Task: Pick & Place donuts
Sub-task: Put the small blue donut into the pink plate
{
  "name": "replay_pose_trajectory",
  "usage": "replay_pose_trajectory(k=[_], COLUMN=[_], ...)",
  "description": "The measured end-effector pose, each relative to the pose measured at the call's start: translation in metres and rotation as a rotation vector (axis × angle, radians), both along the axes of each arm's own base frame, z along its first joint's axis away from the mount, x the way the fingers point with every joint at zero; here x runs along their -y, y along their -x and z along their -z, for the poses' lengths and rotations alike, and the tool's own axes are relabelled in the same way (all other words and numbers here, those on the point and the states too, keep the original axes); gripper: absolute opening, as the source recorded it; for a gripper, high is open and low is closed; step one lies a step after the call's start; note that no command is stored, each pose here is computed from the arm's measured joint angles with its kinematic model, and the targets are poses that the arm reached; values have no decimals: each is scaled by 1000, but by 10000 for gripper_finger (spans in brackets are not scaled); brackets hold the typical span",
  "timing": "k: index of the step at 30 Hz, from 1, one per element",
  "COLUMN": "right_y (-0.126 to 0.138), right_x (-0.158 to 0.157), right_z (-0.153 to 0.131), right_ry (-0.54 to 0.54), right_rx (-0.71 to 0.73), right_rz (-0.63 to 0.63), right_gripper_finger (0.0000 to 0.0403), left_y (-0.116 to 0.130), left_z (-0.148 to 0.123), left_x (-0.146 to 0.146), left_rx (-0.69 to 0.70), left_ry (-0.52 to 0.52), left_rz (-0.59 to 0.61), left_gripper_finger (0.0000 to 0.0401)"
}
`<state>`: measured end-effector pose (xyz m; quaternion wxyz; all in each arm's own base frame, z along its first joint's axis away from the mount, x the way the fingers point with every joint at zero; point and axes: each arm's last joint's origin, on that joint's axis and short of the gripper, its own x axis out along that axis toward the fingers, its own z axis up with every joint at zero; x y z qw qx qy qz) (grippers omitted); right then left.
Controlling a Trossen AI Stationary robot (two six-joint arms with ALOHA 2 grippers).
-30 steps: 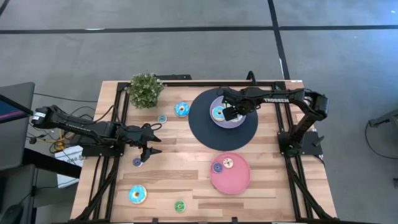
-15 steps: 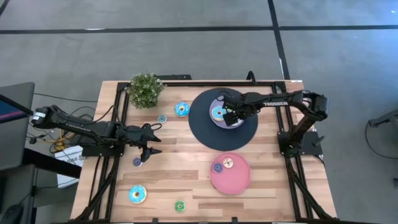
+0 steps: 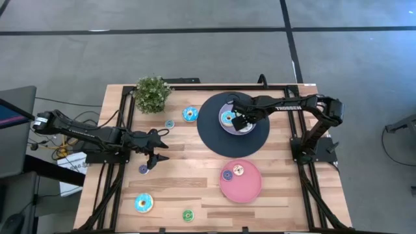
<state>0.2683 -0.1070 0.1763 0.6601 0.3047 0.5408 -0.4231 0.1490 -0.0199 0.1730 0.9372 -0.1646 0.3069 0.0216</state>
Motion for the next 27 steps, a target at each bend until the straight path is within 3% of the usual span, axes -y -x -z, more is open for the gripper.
replay_pose_trajectory(k=[9, 16, 21, 27], right_y=[1, 11, 25, 50], right_x=[0, -11, -45, -109], right_z=[-3, -40, -61, -52], right_ry=[-32, 24, 74, 144], right_rx=[17, 139, 226, 282], right_rz=[-8, -75, -169, -212], right_gripper_finger=[232, 232, 232, 232], left_y=[0, 0, 0, 0], left_z=[0, 0, 0, 0], left_x=[0, -1, -2, -5], left_rx=[0, 1, 6, 16], left_ry=[-1, 22, 9, -69], left_rz=[-1, -51, -106, -156], left_gripper_finger=[279, 279, 279, 279])
